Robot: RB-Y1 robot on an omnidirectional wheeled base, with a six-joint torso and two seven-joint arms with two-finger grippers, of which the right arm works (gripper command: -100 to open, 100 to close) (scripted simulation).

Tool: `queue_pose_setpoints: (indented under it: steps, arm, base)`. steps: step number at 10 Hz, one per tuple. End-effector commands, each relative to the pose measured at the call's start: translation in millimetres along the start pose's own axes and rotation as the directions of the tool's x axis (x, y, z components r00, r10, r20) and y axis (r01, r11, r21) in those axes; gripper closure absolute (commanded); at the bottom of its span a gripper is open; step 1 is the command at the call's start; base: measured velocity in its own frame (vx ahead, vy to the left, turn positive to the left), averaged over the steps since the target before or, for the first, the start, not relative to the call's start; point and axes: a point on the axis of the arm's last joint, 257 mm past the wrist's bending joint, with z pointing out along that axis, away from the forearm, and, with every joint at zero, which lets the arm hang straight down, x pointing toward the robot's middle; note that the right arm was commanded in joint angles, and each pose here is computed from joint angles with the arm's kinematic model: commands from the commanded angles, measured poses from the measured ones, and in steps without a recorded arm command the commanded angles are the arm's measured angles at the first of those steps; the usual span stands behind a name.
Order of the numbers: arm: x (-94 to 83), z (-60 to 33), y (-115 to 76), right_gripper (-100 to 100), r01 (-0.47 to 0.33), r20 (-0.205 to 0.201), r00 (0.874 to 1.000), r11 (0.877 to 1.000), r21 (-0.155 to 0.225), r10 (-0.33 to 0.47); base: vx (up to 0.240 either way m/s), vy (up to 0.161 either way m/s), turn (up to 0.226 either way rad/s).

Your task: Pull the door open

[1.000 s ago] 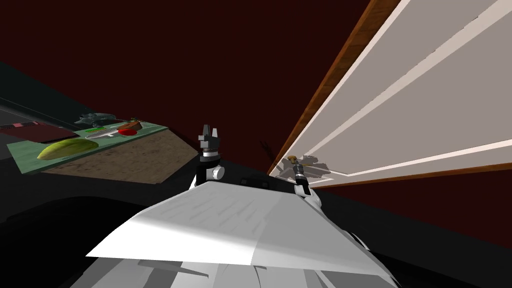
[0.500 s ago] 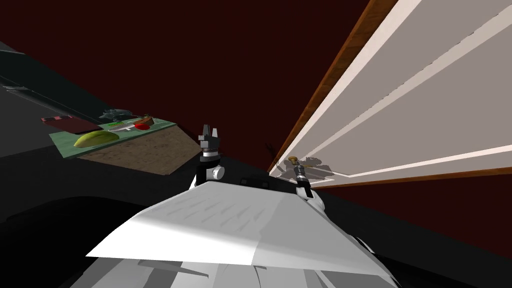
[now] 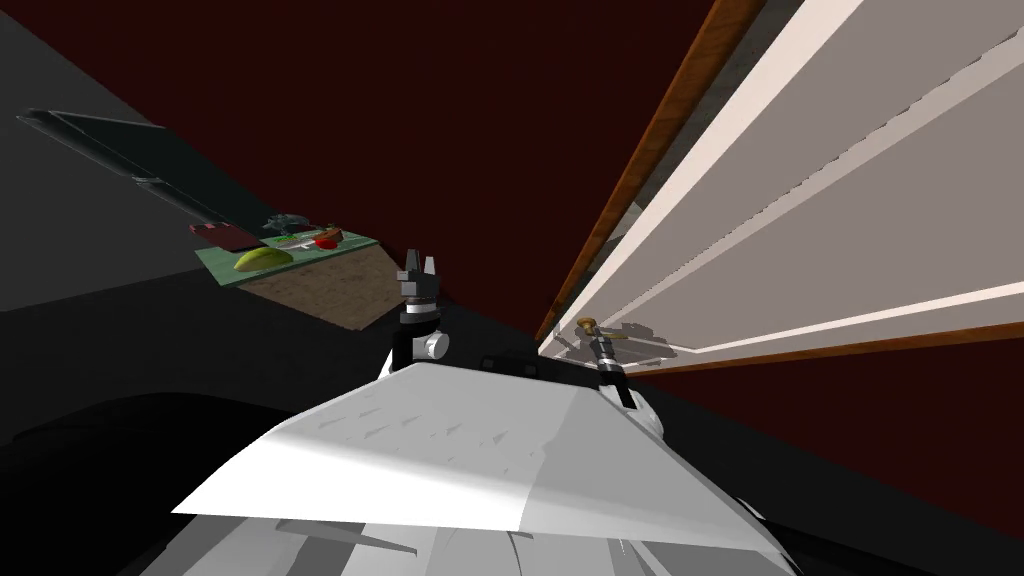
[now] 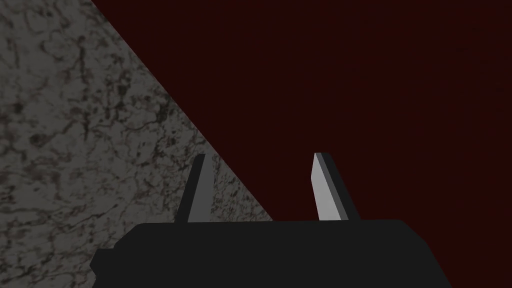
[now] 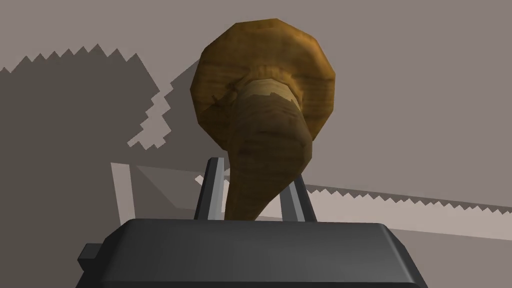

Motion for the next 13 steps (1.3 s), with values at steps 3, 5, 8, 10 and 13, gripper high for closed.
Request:
queue_pose_setpoints:
  steps: [3, 5, 8, 10, 13]
  arm:
    - [-1.2, -12.9, -1.7, 100, -0.002, -0.018, 1.0, 1.0, -0.001, 0.002]
    - [-5.3, -25.4, -1.0, 100, 0.0, -0.034, 0.999, 1.0, -0.006, 0.0]
    - [-10.7, -44.5, 0.6, 100, 0.002, -0.06, 0.998, 1.0, -0.012, -0.003]
    - [-13.4, -54.9, 1.6, 100, 0.002, -0.075, 0.997, 1.0, -0.015, -0.003]
    - [-12.6, -65.1, -2.6, 100, -0.002, -0.088, 0.996, 1.0, -0.011, 0.001]
  base:
    - [-0.116, -0.039, 0.11]
    - [-0.193, -0.055, 0.147]
    - [-0.203, -0.076, 0.164]
    - [-0.196, -0.035, 0.119]
    - [-0.153, -0.061, 0.139]
